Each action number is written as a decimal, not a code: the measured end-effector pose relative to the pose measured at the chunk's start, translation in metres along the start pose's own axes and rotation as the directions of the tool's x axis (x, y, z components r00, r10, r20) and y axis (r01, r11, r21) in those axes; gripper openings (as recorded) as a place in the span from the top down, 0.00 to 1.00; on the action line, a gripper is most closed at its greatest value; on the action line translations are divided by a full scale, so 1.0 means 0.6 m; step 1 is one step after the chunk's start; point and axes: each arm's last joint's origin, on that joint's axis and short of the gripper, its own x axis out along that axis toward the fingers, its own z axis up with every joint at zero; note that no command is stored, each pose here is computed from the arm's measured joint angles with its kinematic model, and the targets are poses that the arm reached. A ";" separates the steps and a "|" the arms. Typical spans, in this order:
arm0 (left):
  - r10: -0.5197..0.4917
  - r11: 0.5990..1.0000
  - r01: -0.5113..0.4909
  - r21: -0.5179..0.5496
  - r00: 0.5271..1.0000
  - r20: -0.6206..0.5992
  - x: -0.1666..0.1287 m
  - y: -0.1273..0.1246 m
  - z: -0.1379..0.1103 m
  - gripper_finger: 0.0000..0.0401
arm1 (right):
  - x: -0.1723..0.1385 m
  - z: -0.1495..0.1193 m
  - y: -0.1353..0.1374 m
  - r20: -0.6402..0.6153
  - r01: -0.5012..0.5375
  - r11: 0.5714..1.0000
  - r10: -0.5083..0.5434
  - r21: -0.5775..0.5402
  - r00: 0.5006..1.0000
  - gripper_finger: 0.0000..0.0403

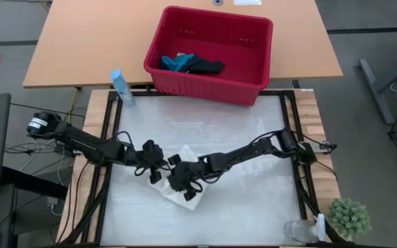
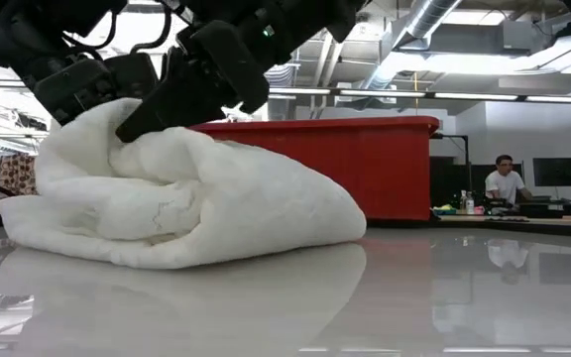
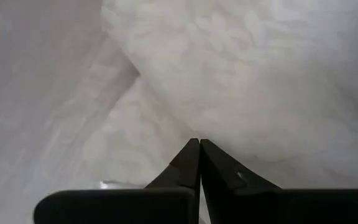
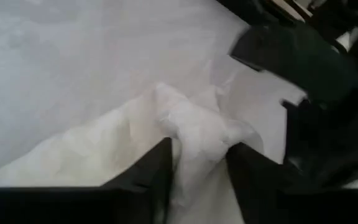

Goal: Fold Laundry from Bin
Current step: Fold the white shirt

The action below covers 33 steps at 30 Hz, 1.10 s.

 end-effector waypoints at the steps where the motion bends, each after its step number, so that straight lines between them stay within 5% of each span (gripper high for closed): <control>1: 0.007 1.000 -0.007 0.004 1.000 0.004 0.000 0.000 0.000 1.00 | -0.001 0.002 -0.002 0.005 -0.009 1.000 0.009 -0.013 1.000 0.56; 8: 0.048 0.998 -0.047 0.030 0.998 -0.045 -0.001 0.006 -0.008 1.00 | -0.022 0.037 -0.014 0.013 -0.024 0.999 0.025 -0.036 1.000 0.35; 21: 0.149 0.988 -0.140 0.060 0.974 -0.170 -0.031 0.020 -0.025 1.00 | -0.055 0.013 -0.043 -0.255 -0.118 0.993 0.110 -0.015 0.960 0.34; 26: 0.086 0.996 -0.086 0.000 0.995 -0.043 -0.086 0.011 -0.001 1.00 | -0.060 -0.002 -0.043 -0.332 -0.140 0.990 0.141 0.026 0.933 0.39; 33: 0.001 0.996 0.014 -0.090 0.986 0.167 -0.138 0.001 0.014 1.00 | -0.024 -0.010 -0.048 -0.216 -0.107 0.994 0.104 -0.004 0.971 0.43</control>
